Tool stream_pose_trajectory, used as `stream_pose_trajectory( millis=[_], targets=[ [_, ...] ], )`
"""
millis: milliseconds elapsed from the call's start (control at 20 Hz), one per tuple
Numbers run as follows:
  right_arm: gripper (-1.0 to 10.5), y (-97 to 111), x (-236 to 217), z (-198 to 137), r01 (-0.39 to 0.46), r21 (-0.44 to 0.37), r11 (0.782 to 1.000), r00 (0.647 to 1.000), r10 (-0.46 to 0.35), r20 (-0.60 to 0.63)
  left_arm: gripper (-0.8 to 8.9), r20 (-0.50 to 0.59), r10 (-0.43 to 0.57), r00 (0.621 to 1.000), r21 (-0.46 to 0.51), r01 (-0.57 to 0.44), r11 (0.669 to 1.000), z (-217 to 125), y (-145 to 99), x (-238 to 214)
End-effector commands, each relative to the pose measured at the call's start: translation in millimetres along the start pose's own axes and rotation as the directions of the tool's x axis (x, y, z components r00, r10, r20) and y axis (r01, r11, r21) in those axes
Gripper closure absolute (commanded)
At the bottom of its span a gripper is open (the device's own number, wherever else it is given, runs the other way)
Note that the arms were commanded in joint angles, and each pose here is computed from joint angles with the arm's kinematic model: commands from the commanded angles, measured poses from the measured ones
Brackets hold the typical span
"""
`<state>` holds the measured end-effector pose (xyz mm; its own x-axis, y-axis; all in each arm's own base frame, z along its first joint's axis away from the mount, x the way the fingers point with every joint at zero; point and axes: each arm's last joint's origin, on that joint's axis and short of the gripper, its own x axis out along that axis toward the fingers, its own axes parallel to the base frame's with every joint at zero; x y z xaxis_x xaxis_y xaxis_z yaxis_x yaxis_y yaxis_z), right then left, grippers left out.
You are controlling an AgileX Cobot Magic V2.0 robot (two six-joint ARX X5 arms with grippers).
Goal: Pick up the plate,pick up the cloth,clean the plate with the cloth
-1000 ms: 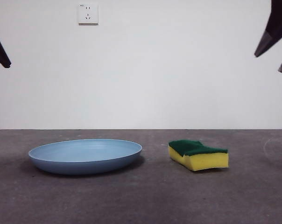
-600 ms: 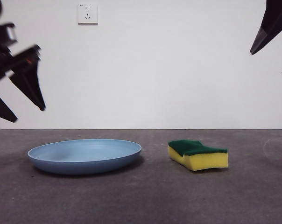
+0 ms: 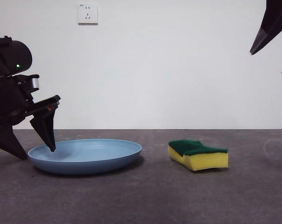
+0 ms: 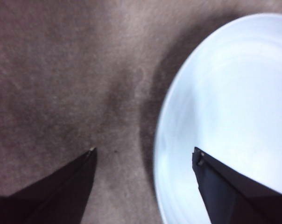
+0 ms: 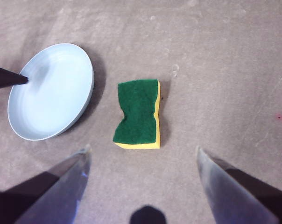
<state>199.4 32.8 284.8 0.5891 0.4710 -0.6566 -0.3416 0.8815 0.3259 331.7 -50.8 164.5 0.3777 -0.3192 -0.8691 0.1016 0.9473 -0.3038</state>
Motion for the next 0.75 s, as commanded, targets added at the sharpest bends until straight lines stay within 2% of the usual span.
stream_pose_trajectory(
  millis=[50, 100, 200, 250, 550, 750],
  targets=[
    [5.7, 0.7, -0.8, 1.5, -0.002, 0.002, 1.000, 1.000, 0.002, 0.008, 4.77, -0.015, 0.021, 1.000, 0.017, -0.020, 1.000, -2.4, -3.3, 7.7],
    [5.7, 0.7, -0.8, 1.5, -0.002, 0.007, 1.000, 1.000, 0.002, 0.008, 5.37, -0.011, 0.027, 1.000, 0.030, -0.027, 0.999, -2.3, -5.3, 8.3],
    [5.7, 0.7, -0.7, 1.6, -0.003, 0.018, 1.000, 1.000, 0.002, 0.009, 7.60, -0.008, 0.020, 1.000, 0.079, -0.019, 0.997, -2.4, -8.8, 9.1],
    [5.7, 0.7, -0.7, 1.6, -0.003, 0.018, 1.000, 1.000, 0.003, 0.009, 8.33, -0.008, 0.018, 1.000, 0.097, -0.017, 0.995, -2.6, -10.6, 9.6],
    [5.7, 3.3, 3.5, 3.8, -0.015, -0.005, 1.000, 1.000, 0.015, 0.015, 8.22, 0.001, 0.009, 1.000, 0.126, -0.009, 0.992, -0.8, -16.1, 6.5],
    [5.7, 13.5, 26.7, 12.7, -0.062, -0.066, 0.996, 0.997, 0.058, -0.055, 8.22, 0.043, -0.002, 0.999, 0.176, -0.006, 0.984, 5.2, -29.7, -31.9]
  ],
)
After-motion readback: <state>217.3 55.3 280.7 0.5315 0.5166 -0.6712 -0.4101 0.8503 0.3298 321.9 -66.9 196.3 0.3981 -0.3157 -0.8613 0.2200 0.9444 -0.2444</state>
